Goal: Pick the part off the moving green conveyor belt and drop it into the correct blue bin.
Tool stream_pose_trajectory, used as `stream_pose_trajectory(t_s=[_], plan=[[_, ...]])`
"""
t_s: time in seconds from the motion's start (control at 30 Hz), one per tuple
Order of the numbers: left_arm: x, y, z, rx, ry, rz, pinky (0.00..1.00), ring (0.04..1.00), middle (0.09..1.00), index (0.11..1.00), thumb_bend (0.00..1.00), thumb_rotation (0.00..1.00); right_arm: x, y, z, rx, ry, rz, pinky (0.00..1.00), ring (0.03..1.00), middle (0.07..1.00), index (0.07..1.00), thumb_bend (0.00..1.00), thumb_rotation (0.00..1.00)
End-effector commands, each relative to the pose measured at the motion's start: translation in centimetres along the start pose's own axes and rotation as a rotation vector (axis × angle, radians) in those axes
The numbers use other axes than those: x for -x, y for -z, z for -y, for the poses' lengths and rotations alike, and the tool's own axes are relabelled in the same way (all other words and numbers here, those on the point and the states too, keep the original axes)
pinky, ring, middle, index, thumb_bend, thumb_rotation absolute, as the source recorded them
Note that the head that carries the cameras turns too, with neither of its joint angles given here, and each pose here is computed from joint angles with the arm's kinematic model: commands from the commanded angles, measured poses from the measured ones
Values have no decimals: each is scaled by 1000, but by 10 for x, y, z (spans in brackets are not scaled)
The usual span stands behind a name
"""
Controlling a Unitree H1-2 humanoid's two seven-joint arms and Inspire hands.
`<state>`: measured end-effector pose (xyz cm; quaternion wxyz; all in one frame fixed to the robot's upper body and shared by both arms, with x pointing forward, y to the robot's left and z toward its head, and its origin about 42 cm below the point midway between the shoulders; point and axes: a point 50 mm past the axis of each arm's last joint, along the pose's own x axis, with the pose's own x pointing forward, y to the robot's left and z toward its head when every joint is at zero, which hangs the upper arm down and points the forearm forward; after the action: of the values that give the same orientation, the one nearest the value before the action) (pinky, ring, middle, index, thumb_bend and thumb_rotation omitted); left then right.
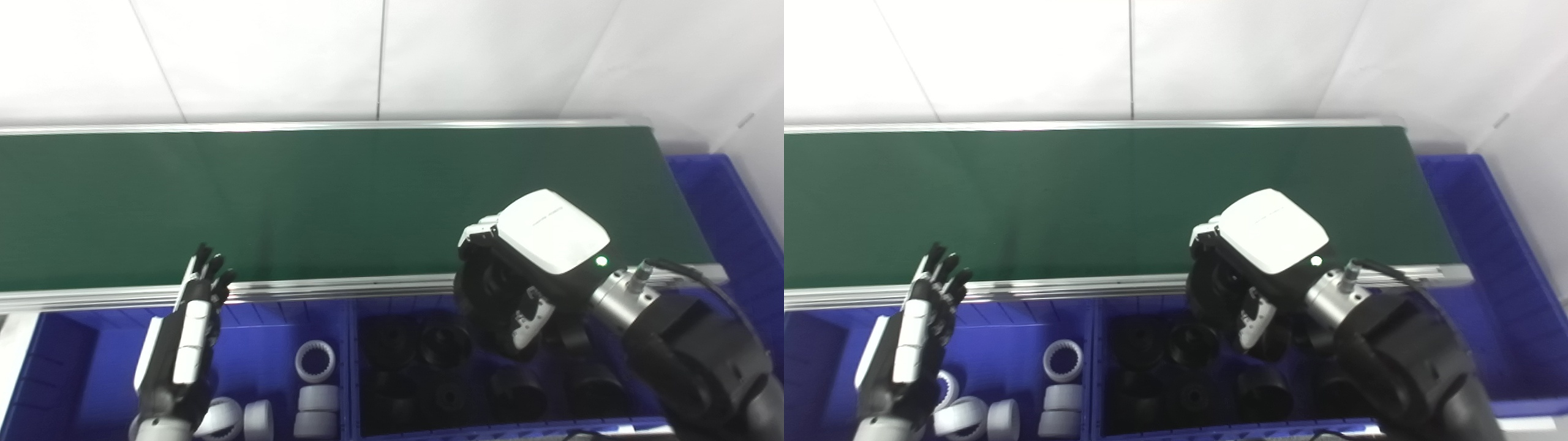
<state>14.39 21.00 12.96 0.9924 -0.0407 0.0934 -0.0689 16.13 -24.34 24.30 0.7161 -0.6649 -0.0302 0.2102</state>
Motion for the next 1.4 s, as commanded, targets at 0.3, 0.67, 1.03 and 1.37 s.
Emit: stream_pose_trajectory(t_s=[0.3,0.67,1.03,1.37], plan=[[-8,-17,-15,-38,16,5,940,920,967,1000,578,869,17,-17,-53,-27,149,-148,156,277,486,494,519,0],[-8,-17,-12,-72,27,8,916,895,953,1000,625,858,11,-5,-77,-15,151,-180,156,218,472,487,524,0],[-3,-16,-3,-89,25,23,862,882,945,1000,614,864,-4,-5,-87,158,-69,-260,605,636,692,657,774,521],[2,-18,4,-70,18,23,857,873,938,1000,580,870,-4,-11,-92,155,-200,-291,857,834,856,831,1000,859]])
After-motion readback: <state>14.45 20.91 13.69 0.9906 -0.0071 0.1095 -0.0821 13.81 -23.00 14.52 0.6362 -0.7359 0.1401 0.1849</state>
